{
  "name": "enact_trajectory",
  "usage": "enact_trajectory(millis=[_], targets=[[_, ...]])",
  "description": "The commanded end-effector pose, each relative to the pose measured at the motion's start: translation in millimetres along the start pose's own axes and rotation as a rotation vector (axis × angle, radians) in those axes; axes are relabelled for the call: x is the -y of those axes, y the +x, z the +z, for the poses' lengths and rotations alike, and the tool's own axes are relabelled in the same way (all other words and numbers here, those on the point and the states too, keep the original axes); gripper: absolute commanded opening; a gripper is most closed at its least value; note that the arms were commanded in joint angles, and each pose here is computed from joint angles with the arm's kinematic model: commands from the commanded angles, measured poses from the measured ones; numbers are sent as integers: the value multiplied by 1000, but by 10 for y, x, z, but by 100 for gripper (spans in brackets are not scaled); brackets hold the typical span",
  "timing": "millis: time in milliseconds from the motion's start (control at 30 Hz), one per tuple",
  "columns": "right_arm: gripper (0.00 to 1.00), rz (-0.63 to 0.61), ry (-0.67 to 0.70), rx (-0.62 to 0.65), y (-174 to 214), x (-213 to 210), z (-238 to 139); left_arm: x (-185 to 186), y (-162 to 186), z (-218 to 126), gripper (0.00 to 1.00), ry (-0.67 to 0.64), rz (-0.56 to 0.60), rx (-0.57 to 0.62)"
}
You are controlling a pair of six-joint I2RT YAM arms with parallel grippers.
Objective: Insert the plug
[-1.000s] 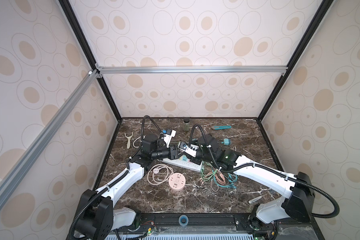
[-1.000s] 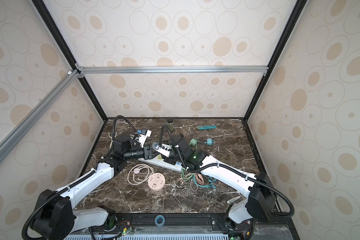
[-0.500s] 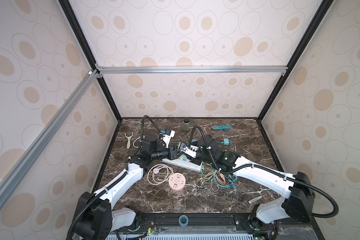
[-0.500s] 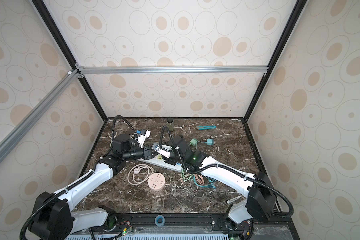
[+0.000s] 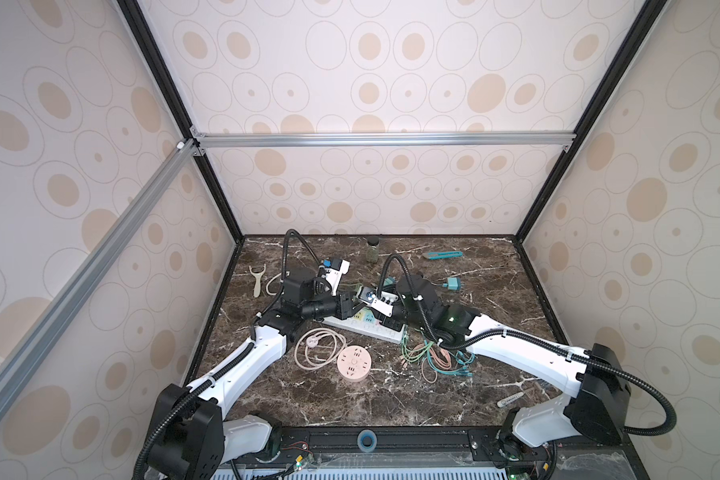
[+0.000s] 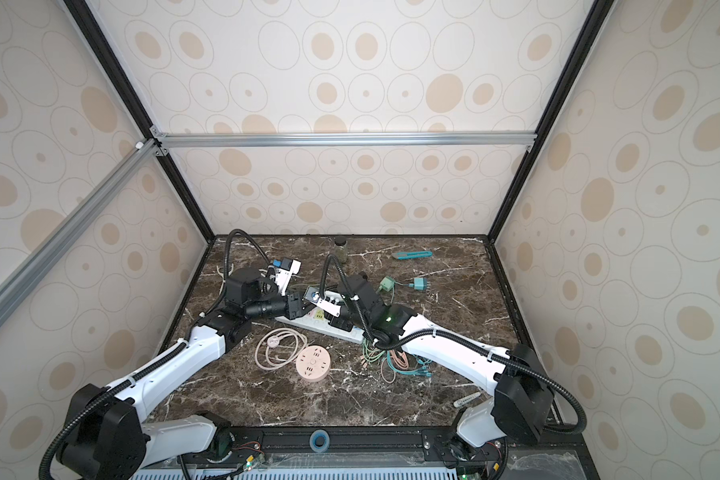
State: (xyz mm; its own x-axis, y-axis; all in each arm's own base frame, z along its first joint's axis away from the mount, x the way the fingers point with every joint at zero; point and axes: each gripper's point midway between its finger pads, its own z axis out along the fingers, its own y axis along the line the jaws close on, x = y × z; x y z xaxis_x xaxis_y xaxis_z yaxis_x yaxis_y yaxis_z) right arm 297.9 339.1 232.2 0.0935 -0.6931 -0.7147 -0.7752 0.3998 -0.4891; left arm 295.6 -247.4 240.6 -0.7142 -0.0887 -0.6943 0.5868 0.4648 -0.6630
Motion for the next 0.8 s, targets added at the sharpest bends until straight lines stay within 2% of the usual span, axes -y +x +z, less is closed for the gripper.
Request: enact_trajectory(millis=[0,233,300,367,500,767], targets=[[29,15,25,4,32,35,-22,317,-258,-80,20,67,76,53],[52,171,11,40,28,180,-212,296,-357,-102,5,32,79,92],[58,257,-1,70,42,241,-343,287,-413,-118,0,14,85,118],[64,355,-29,108,61,293,-483,285,-471,-133,0,3,90,144],[65,568,-177,227,22,319,-777,322,-563,-160,0,9,96,190],[66,801,-473,502,-423,114,-1032,612,-801,-289,0,121,133,320]])
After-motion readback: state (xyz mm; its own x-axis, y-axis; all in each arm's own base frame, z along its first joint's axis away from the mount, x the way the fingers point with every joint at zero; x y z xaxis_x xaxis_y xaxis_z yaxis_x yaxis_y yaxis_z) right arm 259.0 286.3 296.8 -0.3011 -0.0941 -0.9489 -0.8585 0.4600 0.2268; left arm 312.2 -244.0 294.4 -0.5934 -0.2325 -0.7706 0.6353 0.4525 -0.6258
